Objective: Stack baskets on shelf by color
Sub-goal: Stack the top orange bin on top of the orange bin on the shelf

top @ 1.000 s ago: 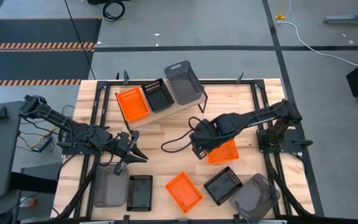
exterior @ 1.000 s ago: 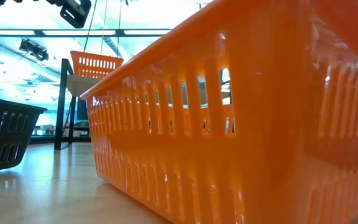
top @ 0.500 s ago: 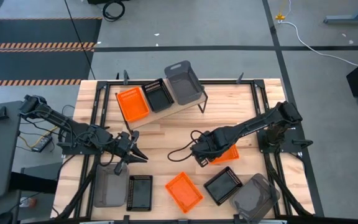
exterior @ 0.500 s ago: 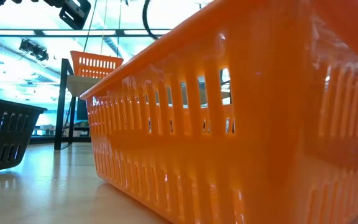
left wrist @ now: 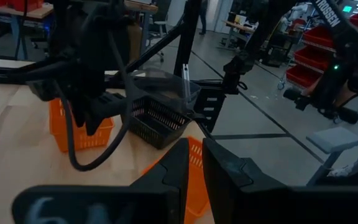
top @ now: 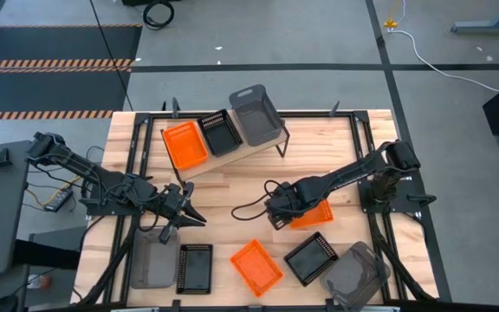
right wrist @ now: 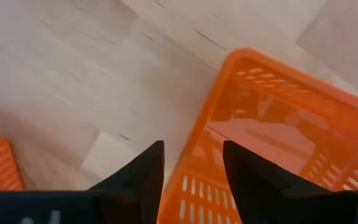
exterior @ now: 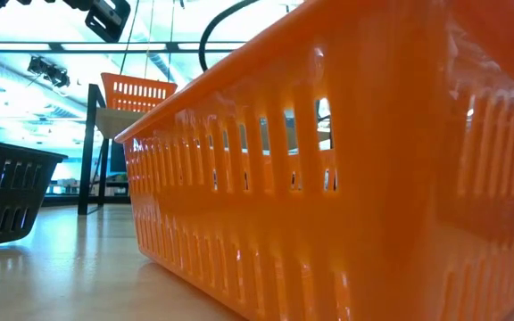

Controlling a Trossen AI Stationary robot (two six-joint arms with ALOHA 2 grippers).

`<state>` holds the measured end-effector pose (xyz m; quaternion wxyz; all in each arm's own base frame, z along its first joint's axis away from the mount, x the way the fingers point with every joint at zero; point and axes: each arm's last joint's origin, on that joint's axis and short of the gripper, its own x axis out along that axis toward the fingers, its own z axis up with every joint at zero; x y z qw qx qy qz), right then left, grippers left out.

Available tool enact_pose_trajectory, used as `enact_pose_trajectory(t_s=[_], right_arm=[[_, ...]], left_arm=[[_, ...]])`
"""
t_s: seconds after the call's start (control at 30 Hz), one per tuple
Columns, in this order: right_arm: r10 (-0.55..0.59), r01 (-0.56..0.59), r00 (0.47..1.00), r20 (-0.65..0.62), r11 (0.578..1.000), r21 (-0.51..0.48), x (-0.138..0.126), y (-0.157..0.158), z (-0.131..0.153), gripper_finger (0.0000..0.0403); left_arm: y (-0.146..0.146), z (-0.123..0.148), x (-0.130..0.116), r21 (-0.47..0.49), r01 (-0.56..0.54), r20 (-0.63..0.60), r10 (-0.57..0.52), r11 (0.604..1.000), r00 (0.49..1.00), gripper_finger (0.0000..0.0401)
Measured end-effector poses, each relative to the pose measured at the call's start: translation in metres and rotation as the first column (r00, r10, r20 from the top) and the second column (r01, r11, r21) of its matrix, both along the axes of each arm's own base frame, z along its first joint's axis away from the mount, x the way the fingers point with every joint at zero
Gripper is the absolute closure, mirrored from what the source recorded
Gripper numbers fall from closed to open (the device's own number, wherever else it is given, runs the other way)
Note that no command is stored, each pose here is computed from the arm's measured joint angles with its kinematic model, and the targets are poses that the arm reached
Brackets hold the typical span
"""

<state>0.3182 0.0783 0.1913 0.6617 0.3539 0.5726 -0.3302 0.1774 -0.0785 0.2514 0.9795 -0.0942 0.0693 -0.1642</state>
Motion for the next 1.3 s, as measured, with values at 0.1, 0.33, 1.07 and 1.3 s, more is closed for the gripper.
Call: enact_pose_trajectory(t_s=[0.1,0.33,1.07,1.3], right_arm=[[0.006,-0.006,1.0,0.021,1.0,-0.007,0.001,-0.004,-0.005,0.0227],[0.087,-0.086,0.996,0.022,0.995,-0.043,-0.002,-0.013,-0.018,0.0251],[0.723,-0.639,0.626,0.293,0.691,-0.339,0.03,0.022,0.0,0.0368],[0.704,-0.657,0.704,0.091,0.695,-0.291,0.02,0.024,0.029,0.0366]], left_arm=[[0.0,0.0,0.0,-0.003,0.0,-0.001,0.0,1.0,1.0,0.0349],[0.0,0.0,0.0,-0.003,0.0,-0.001,0.0,1.0,1.0,0.0349],[0.0,0.0,0.0,0.006,0.001,-0.002,-0.001,1.0,1.0,0.0349],[0.0,-0.001,0.0,0.008,0.0,-0.006,0.0,1.0,1.0,0.0349]])
